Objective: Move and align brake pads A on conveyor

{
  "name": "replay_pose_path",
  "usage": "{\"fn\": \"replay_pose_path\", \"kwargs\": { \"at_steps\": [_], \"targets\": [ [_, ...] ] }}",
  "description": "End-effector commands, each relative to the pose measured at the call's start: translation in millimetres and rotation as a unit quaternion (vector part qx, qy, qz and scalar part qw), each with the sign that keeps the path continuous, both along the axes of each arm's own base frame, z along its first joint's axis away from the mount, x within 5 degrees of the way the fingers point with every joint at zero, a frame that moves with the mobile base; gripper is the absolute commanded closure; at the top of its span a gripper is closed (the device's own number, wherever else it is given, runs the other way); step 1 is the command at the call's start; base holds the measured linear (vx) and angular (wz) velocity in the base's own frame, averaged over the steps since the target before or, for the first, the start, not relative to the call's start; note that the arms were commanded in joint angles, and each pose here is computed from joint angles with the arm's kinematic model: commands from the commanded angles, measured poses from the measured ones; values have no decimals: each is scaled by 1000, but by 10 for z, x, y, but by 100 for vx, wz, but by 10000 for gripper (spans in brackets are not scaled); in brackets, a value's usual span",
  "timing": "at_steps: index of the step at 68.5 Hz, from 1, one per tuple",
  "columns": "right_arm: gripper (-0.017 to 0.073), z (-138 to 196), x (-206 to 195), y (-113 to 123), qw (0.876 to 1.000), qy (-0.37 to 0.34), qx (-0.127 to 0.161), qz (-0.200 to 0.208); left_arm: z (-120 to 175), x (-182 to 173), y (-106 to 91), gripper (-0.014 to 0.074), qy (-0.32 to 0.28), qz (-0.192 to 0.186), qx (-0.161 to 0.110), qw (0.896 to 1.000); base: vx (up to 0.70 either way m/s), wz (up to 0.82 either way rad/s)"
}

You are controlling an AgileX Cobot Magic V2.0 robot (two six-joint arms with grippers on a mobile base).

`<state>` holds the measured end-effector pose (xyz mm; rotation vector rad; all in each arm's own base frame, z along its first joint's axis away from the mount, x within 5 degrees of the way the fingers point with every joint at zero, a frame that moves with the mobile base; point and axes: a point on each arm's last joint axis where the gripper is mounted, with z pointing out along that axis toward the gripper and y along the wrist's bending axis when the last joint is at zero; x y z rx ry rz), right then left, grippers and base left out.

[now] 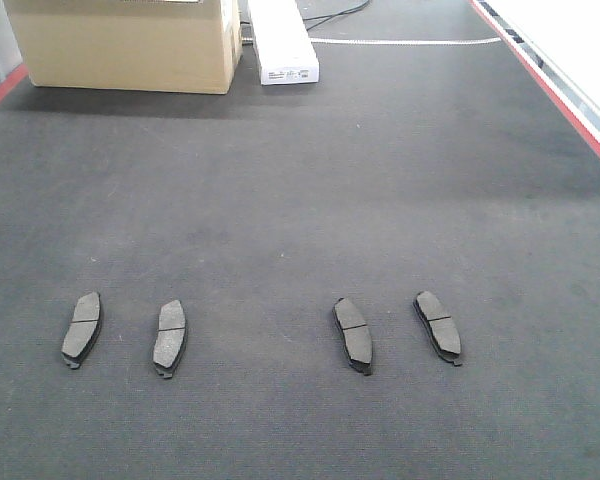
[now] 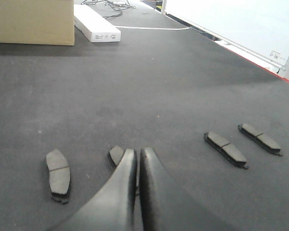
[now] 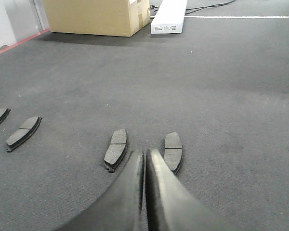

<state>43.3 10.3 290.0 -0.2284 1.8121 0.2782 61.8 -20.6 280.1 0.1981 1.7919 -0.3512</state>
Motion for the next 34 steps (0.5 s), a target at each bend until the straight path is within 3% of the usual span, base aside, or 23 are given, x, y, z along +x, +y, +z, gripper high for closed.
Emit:
{"fn": "replay_pose_path", "kwargs": {
  "at_steps": [1,6,20,34],
  "targets": [
    [571,138,10,9,999,-41,6,4,55,23,-19,600,-27,-1,-17,999,0,0],
    [571,137,10,8,999,-40,6,4,-54,27,25,600,-19,29,-11,999,0,0],
    [571,137,10,8,999,-40,6,4,-357,-33,169,600,-70,132,4,989,0,0],
    [571,137,10,8,999,-40,6,4,-773,-69,200,600,-106,168,30,980,0,0]
  ]
}}
